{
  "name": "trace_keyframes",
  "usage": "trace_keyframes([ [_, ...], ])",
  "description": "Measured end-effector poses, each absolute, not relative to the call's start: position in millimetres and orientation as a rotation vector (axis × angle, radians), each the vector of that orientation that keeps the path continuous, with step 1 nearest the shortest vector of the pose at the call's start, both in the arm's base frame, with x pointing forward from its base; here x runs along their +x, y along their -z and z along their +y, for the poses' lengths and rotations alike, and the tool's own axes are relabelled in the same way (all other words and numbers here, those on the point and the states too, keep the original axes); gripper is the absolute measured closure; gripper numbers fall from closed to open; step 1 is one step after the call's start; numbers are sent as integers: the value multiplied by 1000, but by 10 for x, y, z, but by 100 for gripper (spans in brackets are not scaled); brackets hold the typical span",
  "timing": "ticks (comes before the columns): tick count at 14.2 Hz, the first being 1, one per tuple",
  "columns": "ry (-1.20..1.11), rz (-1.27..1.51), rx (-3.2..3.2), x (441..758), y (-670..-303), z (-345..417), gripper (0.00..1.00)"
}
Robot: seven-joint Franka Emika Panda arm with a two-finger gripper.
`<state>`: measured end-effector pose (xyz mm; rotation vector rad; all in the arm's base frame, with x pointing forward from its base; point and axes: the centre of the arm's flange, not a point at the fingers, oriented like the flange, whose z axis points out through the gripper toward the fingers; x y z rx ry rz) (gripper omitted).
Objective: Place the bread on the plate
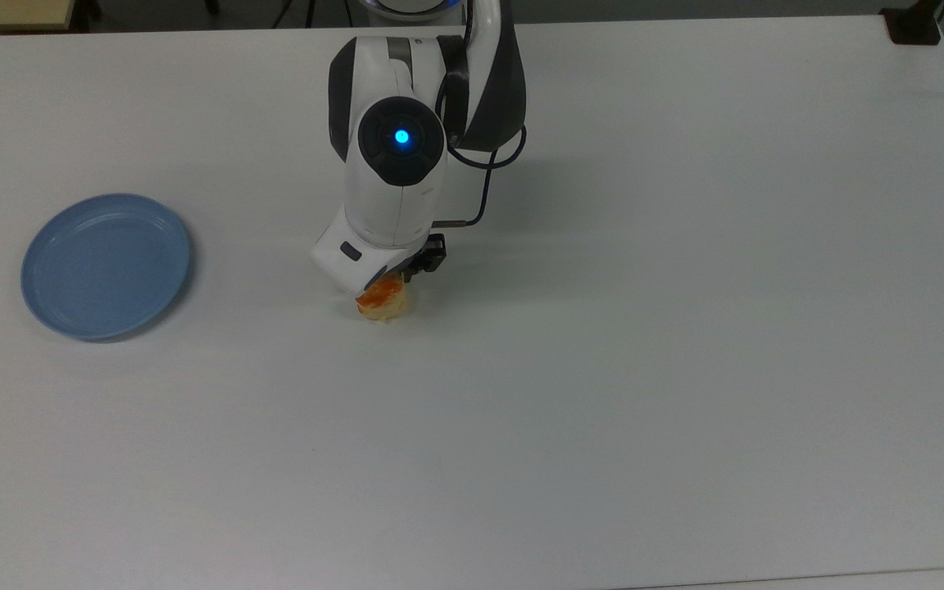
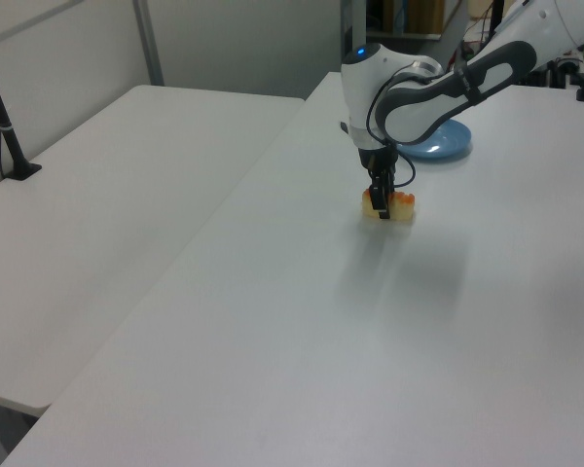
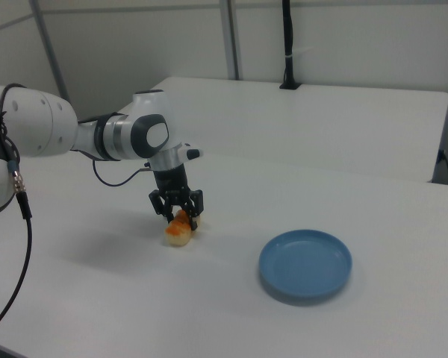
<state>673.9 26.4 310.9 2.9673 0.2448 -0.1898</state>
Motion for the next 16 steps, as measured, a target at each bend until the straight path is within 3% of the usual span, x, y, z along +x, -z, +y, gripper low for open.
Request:
trace_keyframes([
  [2, 184, 266, 2965, 6743, -3145, 237, 52],
  [5, 158, 274, 2961, 6745, -3330, 144, 63],
  [8, 154, 261, 2938, 6712, -3714, -405, 64],
  [11, 156, 184, 2910, 6553, -3914, -1649, 62],
  [14, 77, 77, 2879, 6419, -3741, -2556, 62],
  [16, 58, 19, 2861, 6356, -3417, -2948, 60],
])
